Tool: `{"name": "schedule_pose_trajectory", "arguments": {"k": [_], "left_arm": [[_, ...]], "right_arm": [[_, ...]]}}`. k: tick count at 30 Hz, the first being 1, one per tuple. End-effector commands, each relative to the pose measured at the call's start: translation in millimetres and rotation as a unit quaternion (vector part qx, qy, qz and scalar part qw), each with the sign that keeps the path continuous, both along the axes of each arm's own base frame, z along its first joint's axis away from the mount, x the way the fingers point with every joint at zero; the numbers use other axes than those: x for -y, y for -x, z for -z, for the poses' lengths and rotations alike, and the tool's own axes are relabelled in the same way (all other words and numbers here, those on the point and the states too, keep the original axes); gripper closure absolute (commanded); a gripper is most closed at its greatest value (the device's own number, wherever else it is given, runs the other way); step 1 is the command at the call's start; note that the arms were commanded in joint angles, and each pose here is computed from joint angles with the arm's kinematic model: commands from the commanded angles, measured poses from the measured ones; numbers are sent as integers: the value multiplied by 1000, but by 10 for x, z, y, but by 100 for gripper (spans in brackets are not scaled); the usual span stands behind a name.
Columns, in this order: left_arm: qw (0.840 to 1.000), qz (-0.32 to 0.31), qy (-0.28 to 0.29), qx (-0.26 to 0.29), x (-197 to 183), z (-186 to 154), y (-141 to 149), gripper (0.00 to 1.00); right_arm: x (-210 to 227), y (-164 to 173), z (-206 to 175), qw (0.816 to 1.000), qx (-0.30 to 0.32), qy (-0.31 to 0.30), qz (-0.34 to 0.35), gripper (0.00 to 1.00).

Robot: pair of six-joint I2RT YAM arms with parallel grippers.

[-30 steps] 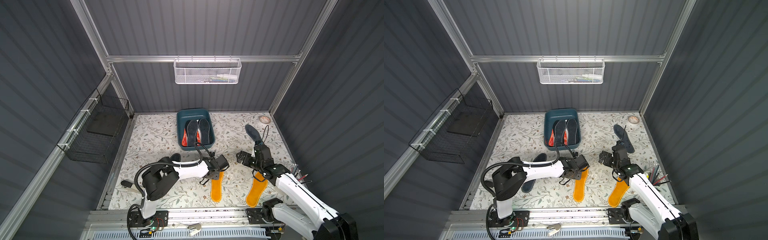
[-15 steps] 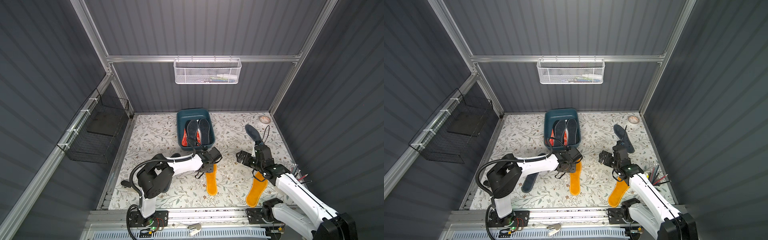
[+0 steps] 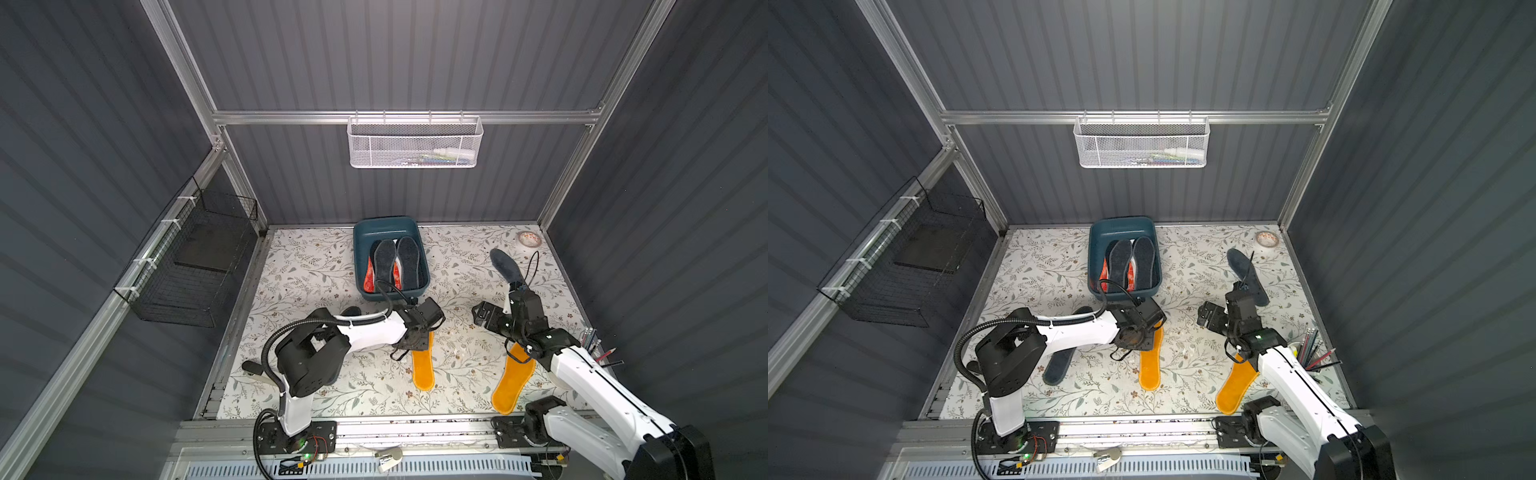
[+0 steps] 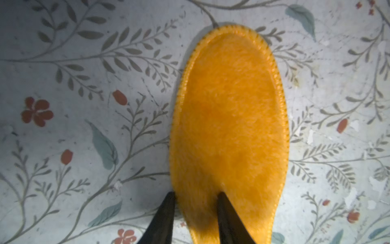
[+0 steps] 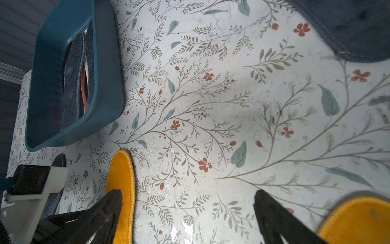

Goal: Put the insoles into the storage box
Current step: Pick up the insole from the center of the board.

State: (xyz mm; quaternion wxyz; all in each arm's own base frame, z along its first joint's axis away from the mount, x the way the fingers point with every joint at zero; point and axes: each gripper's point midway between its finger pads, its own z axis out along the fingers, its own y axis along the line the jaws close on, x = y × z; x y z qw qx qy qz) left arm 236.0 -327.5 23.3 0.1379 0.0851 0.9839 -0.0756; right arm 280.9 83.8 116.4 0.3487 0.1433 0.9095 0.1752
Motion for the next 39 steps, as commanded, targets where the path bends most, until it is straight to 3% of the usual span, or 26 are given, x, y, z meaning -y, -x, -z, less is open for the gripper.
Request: {"name": "schedule_pose_trajectory", "arguments": {"k": [1,8,14,27,39], "left_arm": [[999,-4,-29,-29,-112,158,59,65],[999,-10,-32,-31,-189,175,17,74],[1000,-13,-21,-17,-211,42,-80,100],[988,-8,138,66,-105,-527,-299,100],[943,38,303,135,46,-1068,-299,100]], "right_arm": [[6,8,-12,1000,4,-6,2,1],[17,8,-22,1000,6,-5,3,1],[10,-3,-32,1000,6,-7,2,1],[-171,-35,-203,998,28,-46,-36,1],[-684,31,-548,971,79,-166,-152,2]]}}
